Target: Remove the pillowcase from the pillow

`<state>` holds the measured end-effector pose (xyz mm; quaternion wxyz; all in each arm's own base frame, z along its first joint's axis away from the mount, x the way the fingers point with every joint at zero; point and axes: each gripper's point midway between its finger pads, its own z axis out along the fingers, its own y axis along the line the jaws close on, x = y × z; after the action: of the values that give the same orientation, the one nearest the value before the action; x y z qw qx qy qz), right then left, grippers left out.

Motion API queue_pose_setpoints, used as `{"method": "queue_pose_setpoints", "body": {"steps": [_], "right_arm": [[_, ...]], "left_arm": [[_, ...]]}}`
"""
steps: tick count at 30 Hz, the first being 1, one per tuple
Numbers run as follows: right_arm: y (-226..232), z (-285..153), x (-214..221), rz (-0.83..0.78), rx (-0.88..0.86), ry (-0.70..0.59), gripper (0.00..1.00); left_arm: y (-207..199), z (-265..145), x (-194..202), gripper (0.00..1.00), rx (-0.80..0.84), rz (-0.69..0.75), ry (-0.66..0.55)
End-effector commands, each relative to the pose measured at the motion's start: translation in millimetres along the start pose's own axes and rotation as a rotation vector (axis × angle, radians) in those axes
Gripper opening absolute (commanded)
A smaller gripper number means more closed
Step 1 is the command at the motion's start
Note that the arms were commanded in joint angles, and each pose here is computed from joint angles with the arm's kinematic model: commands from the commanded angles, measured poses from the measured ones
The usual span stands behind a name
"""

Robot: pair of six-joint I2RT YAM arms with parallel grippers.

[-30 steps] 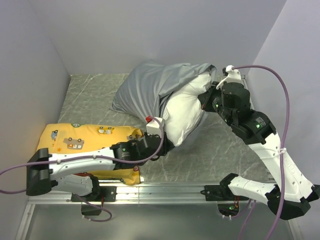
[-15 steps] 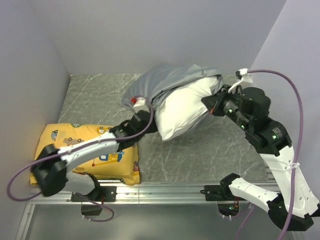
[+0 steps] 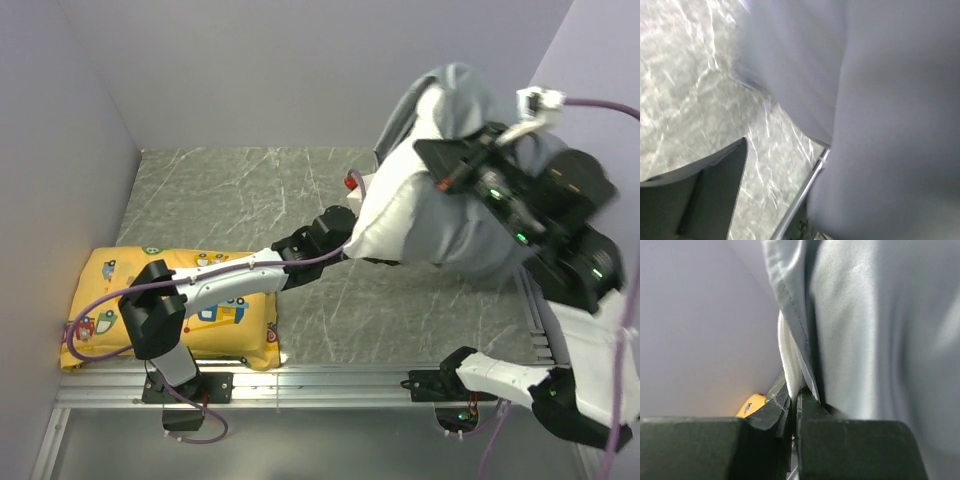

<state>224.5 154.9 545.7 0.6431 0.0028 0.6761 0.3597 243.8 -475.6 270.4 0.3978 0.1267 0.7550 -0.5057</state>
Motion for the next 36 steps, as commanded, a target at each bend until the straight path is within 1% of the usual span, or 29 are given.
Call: {"method": "queue_pose_setpoints", "body": {"steps": [1, 2, 4, 5, 6, 7, 8, 10, 11, 12, 14, 15, 16, 17, 18, 20, 21, 22, 24, 25, 27, 28, 30, 31, 34, 35, 36], "right_arm": [[27.2, 80.0, 43.1, -0.016, -0.157, 0.089, 0.00], [14.6, 101.6, 82.7, -0.016, -0.146, 0.174, 0.00], [8.2, 120.0, 111.9, -0.010, -0.162, 0.215, 0.00], [-8.0, 131.9, 145.3, -0.009, -0.131, 0.277, 0.00], [-10.9, 139.9, 156.2, -0.007, -0.135, 0.285, 0.00], [-18.5, 146.1, 168.7, -0.010, -0.118, 0.307, 0.00], [-30.2, 155.1, 194.3, -0.012, -0.097, 0.356, 0.00], [-38.6, 160.1, 216.5, -0.005, -0.090, 0.398, 0.00], [-46.1, 161.5, 232.8, 0.010, -0.082, 0.421, 0.00], [-48.9, 160.9, 238.8, 0.017, -0.081, 0.422, 0.00], [-59.5, 158.3, 255.3, 0.030, -0.067, 0.430, 0.00], [-61.9, 157.5, 259.1, 0.033, -0.063, 0.433, 0.00], [-64.8, 157.5, 261.4, 0.033, -0.059, 0.435, 0.00], [-68.4, 157.1, 266.1, 0.034, -0.055, 0.441, 0.00], [-69.2, 156.9, 268.1, 0.036, -0.057, 0.446, 0.00], [-69.3, 155.7, 271.0, 0.033, -0.065, 0.452, 0.00], [-68.5, 154.6, 271.4, 0.035, -0.071, 0.453, 0.00], [-66.9, 153.0, 272.7, 0.032, -0.081, 0.458, 0.00], [-66.8, 148.1, 273.7, 0.036, -0.089, 0.456, 0.00], [-65.3, 145.8, 274.7, 0.040, -0.098, 0.457, 0.00], [-65.2, 138.8, 273.3, 0.048, -0.103, 0.450, 0.00], [-64.1, 136.2, 273.3, 0.050, -0.107, 0.451, 0.00], [-62.2, 129.1, 268.3, 0.046, -0.111, 0.442, 0.00], [-61.0, 124.2, 263.8, 0.042, -0.115, 0.432, 0.00], [-59.4, 117.9, 257.8, 0.040, -0.117, 0.419, 0.00], [-58.3, 115.0, 254.7, 0.040, -0.118, 0.414, 0.00], [-58.1, 114.1, 254.1, 0.040, -0.118, 0.414, 0.00]], "left_arm": [[-10.3, -16.5, -18.4, 0.81, 0.046, -0.010, -0.065], [3.9, -25.1, -11.2, 0.84, -0.013, -0.037, -0.054], [26.7, -34.3, -8.5, 0.90, -0.095, -0.057, -0.072], [49.0, -39.8, 7.0, 0.90, -0.132, -0.071, -0.050], [57.7, -44.9, 12.3, 0.91, -0.148, -0.086, -0.049], [66.0, -54.0, 9.5, 0.93, -0.184, -0.094, -0.078], [88.8, -64.3, 27.4, 0.94, -0.259, -0.103, -0.051], [111.1, -89.3, 29.0, 0.96, -0.364, -0.113, -0.090], [121.3, -100.5, 31.5, 0.97, -0.408, -0.114, -0.089], [127.9, -111.0, 31.8, 0.97, -0.440, -0.120, -0.097], [134.0, -138.1, 17.7, 0.96, -0.489, -0.135, -0.173], [144.7, -153.0, 25.0, 0.94, -0.553, -0.136, -0.150], [139.3, -166.6, 13.0, 0.92, -0.553, -0.153, -0.194], [143.8, -178.1, 7.0, 0.89, -0.593, -0.153, -0.223], [147.5, -189.9, 7.9, 0.84, -0.628, -0.154, -0.221], [136.8, -209.2, -7.2, 0.82, -0.607, -0.178, -0.281], [136.2, -216.5, -13.1, 0.81, -0.615, -0.179, -0.309], [127.9, -224.9, -23.8, 0.82, -0.589, -0.171, -0.342], [123.8, -233.3, -41.0, 0.86, -0.595, -0.151, -0.400], [114.1, -232.3, -55.8, 0.91, -0.572, -0.124, -0.424], [113.4, -227.4, -74.7, 0.94, -0.564, -0.093, -0.438], [114.6, -217.4, -84.0, 0.94, -0.557, -0.069, -0.415], [118.2, -206.0, -96.3, 0.94, -0.562, -0.055, -0.414], [127.7, -195.7, -103.7, 0.95, -0.578, -0.049, -0.396], [134.1, -178.9, -117.8, 0.95, -0.542, -0.050, -0.395], [131.9, -174.6, -120.1, 0.94, -0.502, -0.053, -0.379], [128.5, -172.1, -125.2, 0.90, -0.479, -0.050, -0.389]]}}
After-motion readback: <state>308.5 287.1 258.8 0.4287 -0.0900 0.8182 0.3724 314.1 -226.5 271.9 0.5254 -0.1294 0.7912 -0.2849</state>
